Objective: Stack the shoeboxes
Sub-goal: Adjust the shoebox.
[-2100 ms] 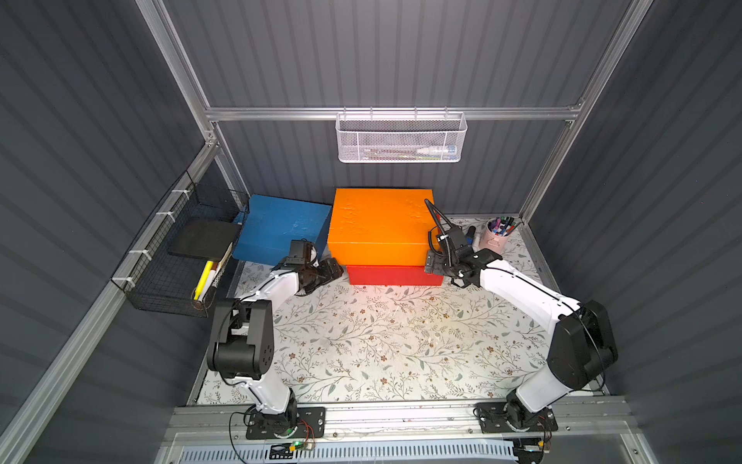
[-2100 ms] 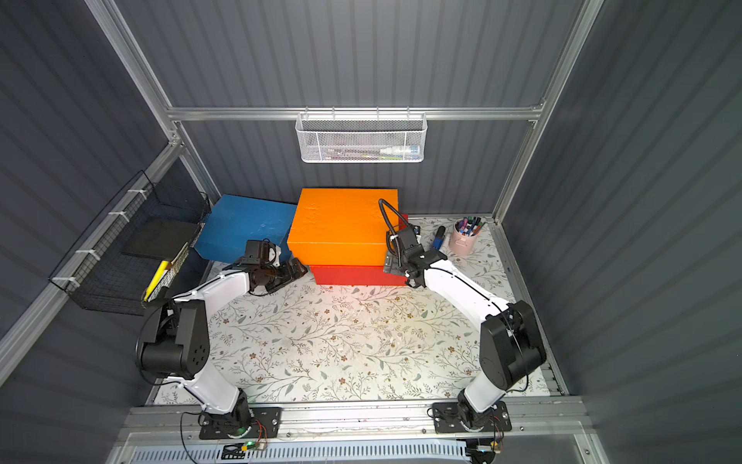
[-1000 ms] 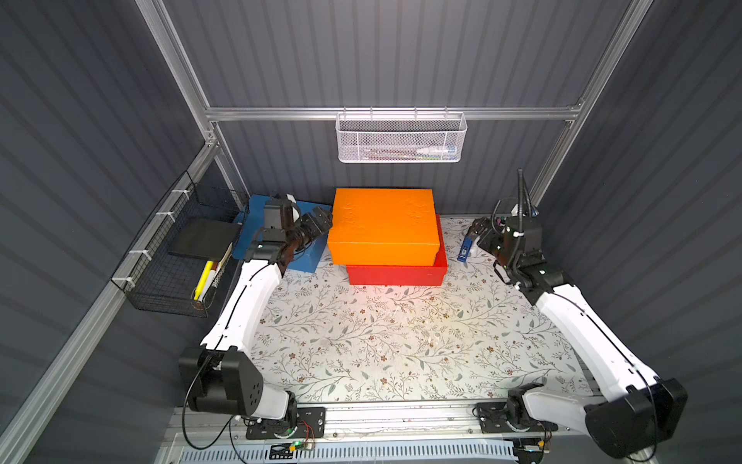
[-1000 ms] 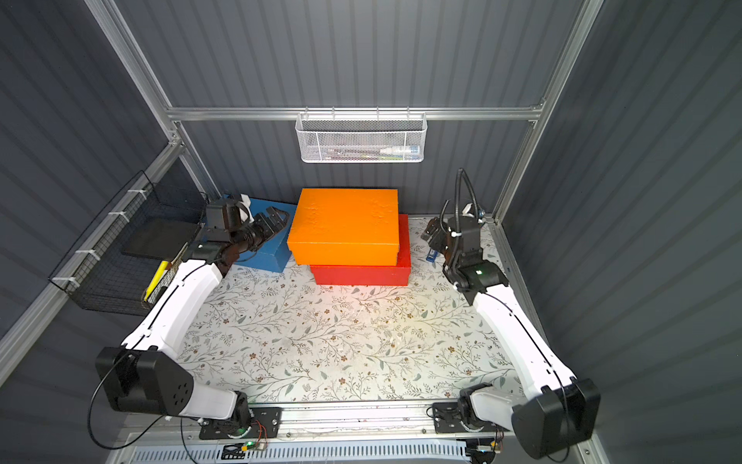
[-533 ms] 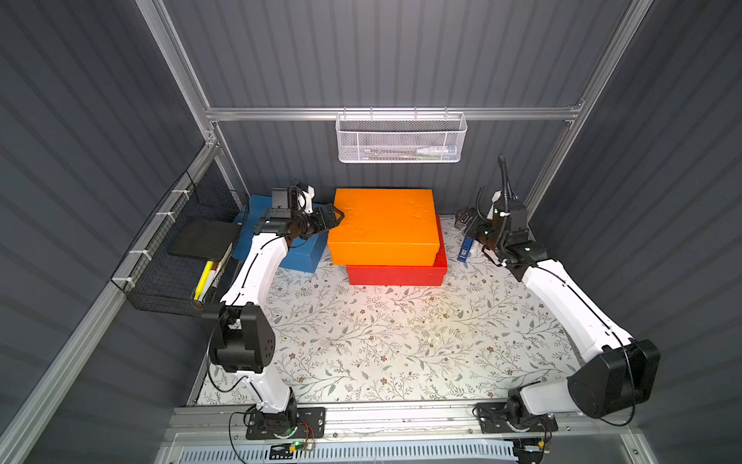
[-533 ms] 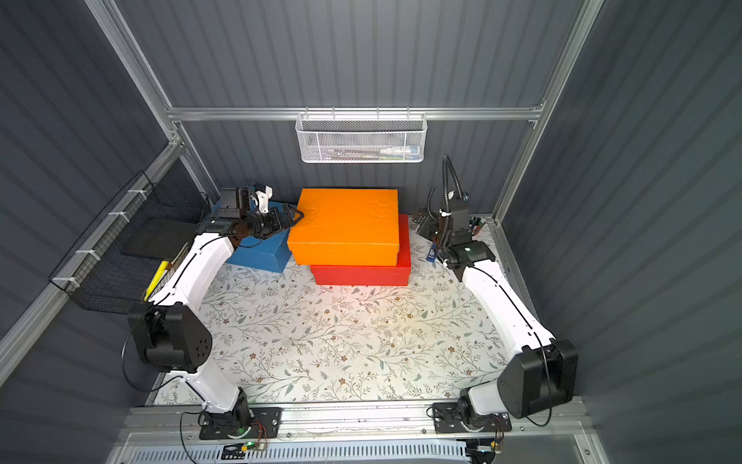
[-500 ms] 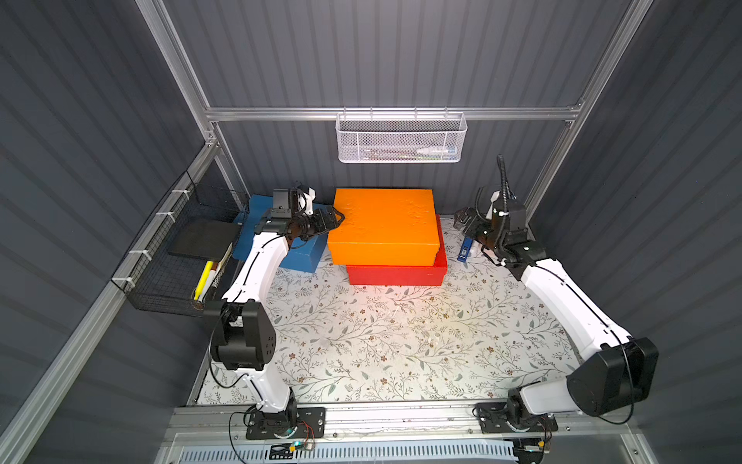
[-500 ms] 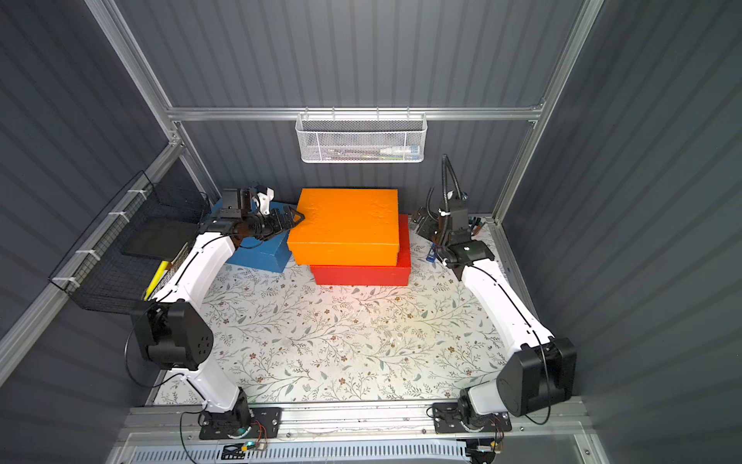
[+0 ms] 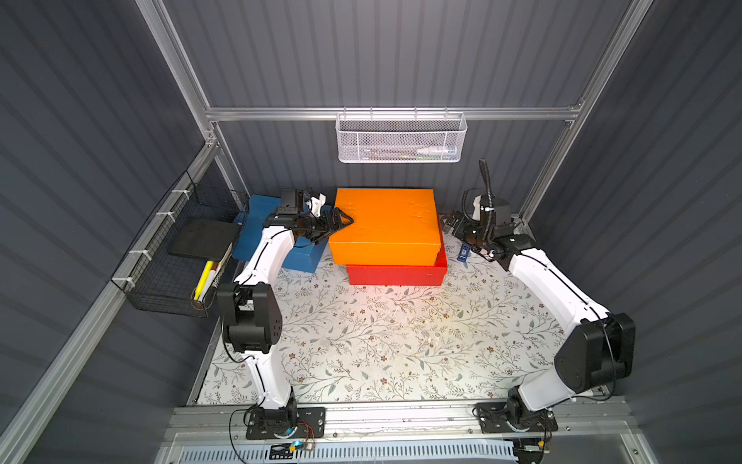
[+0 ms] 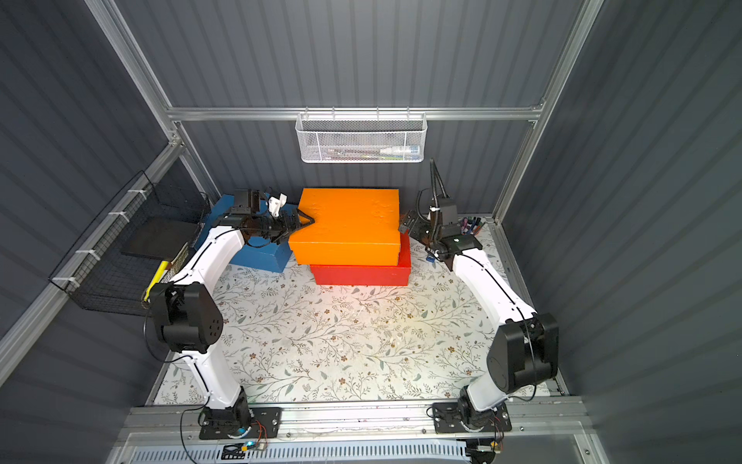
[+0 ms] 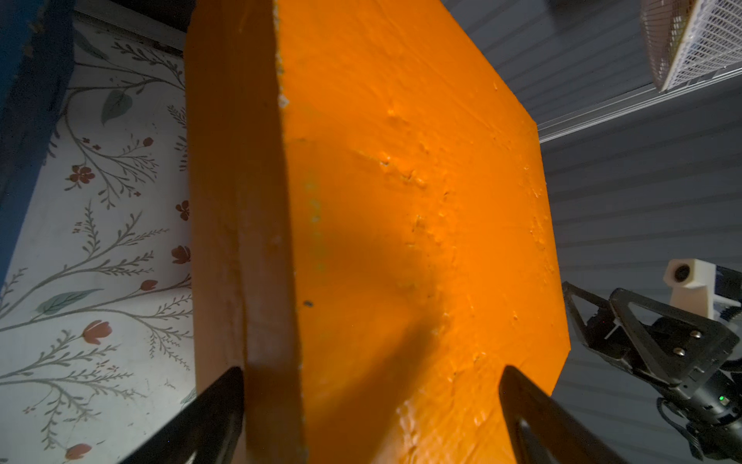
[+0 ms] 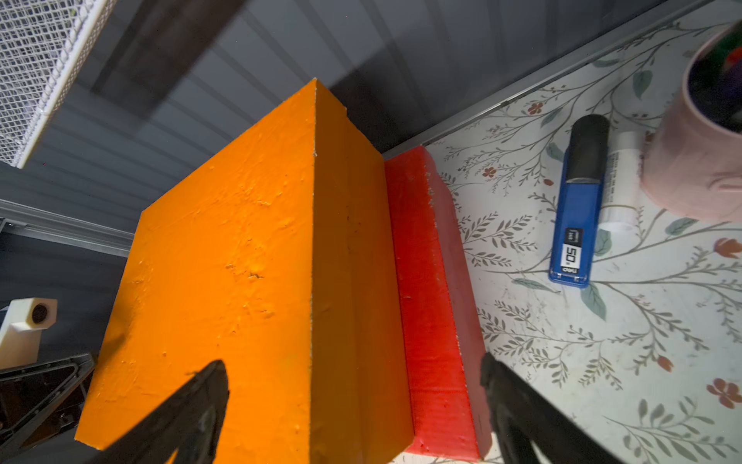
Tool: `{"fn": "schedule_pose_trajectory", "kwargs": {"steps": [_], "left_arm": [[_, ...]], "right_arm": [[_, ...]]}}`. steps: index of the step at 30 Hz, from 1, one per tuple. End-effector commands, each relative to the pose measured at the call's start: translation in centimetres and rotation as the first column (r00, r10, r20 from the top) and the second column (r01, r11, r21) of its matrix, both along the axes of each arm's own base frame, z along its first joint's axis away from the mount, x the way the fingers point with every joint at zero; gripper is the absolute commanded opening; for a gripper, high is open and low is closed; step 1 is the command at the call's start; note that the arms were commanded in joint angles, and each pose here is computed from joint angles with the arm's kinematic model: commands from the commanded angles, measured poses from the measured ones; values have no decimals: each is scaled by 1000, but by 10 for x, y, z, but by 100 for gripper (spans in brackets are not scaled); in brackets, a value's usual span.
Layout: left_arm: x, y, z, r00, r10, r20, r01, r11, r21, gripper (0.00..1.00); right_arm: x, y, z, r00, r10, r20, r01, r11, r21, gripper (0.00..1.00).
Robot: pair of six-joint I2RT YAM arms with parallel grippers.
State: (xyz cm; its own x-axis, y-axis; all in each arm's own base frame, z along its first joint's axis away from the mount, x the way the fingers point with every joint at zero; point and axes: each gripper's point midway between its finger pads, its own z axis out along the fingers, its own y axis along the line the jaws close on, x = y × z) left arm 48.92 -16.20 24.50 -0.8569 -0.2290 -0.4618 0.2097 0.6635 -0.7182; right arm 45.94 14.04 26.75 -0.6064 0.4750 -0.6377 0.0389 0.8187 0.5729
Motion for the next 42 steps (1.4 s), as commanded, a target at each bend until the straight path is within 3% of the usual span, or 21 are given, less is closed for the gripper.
{"fn": "schedule_pose_trajectory", "kwargs": {"steps": [1,18,29,42], "left_arm": [[-1,-7,7,999,-28,-21,27,998,-52,99],[4,-20,-7,993,-43,-106,25,985,-168,99],[-3,-42,-13,988,-85,-131,62,984,-166,99],[-2,-38,-25,983,-62,-172,41,992,-120,99]], "right_arm": [[2,15,4,999,38,0,-38,998,43,99],[5,25,-11,999,31,-29,-30,999,44,99],[5,26,-17,999,23,-38,-21,999,39,99],[0,32,-22,999,9,-51,-7,999,43,99]]}}
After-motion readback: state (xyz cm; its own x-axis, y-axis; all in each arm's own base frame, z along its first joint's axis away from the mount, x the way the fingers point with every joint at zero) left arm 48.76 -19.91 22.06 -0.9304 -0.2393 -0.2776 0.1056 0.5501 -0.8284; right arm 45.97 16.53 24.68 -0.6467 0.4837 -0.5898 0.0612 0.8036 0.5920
